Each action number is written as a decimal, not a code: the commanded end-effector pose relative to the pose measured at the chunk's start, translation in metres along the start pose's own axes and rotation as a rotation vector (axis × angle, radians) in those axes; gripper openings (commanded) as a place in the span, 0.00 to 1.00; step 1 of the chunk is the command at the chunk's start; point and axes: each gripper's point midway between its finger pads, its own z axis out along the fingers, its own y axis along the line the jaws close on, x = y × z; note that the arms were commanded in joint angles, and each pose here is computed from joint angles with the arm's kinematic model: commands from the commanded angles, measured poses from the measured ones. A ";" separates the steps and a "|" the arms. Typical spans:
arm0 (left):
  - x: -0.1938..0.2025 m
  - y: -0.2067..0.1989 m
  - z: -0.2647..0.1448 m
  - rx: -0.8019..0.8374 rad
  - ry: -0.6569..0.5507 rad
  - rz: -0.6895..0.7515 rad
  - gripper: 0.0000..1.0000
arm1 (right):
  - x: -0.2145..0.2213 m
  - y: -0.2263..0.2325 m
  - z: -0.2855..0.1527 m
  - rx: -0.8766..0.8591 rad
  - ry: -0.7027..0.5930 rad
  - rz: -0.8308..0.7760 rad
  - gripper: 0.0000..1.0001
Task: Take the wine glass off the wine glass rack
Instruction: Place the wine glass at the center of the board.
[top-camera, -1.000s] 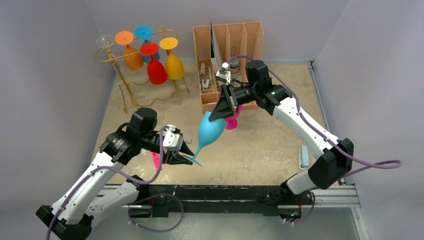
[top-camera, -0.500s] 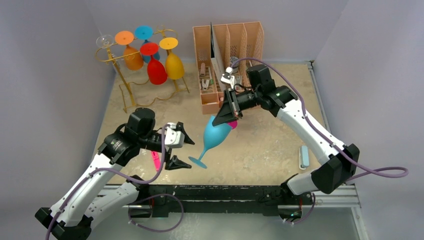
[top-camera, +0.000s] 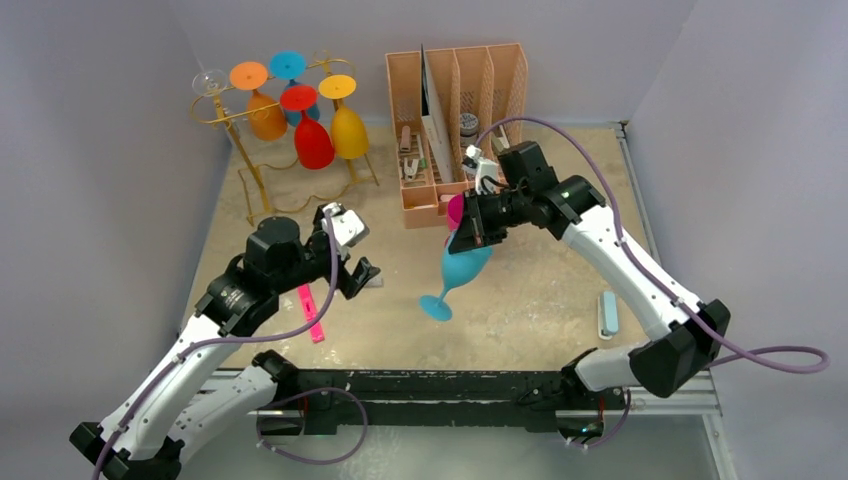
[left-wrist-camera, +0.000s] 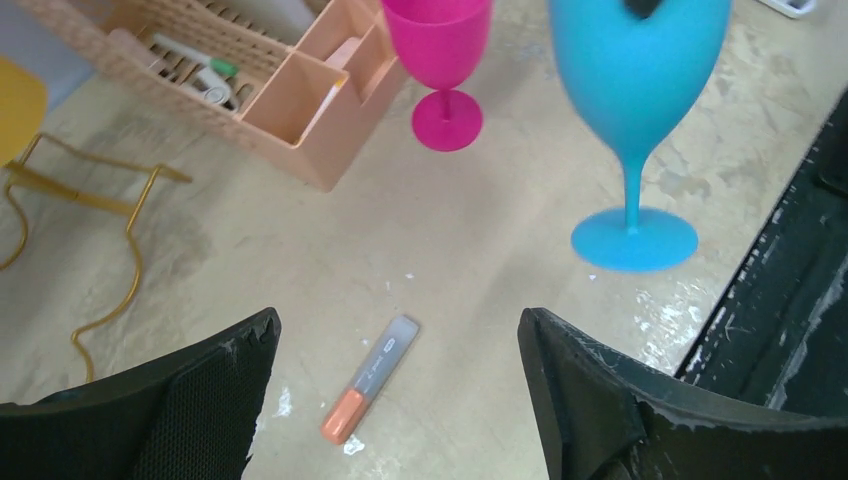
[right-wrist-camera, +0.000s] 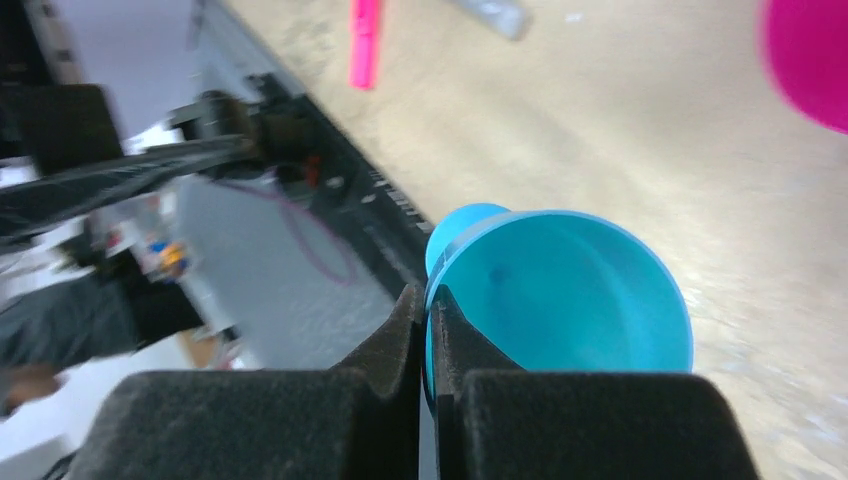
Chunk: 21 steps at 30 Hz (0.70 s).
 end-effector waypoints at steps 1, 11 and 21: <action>-0.009 0.026 -0.003 -0.173 -0.072 -0.096 0.87 | -0.002 -0.049 -0.021 0.319 -0.122 -0.138 0.00; 0.014 0.078 -0.021 -0.540 -0.136 -0.211 1.00 | -0.003 -0.101 -0.046 0.576 -0.287 -0.234 0.00; 0.063 0.107 -0.037 -0.839 -0.045 -0.418 1.00 | -0.018 -0.135 -0.058 0.749 -0.483 -0.114 0.00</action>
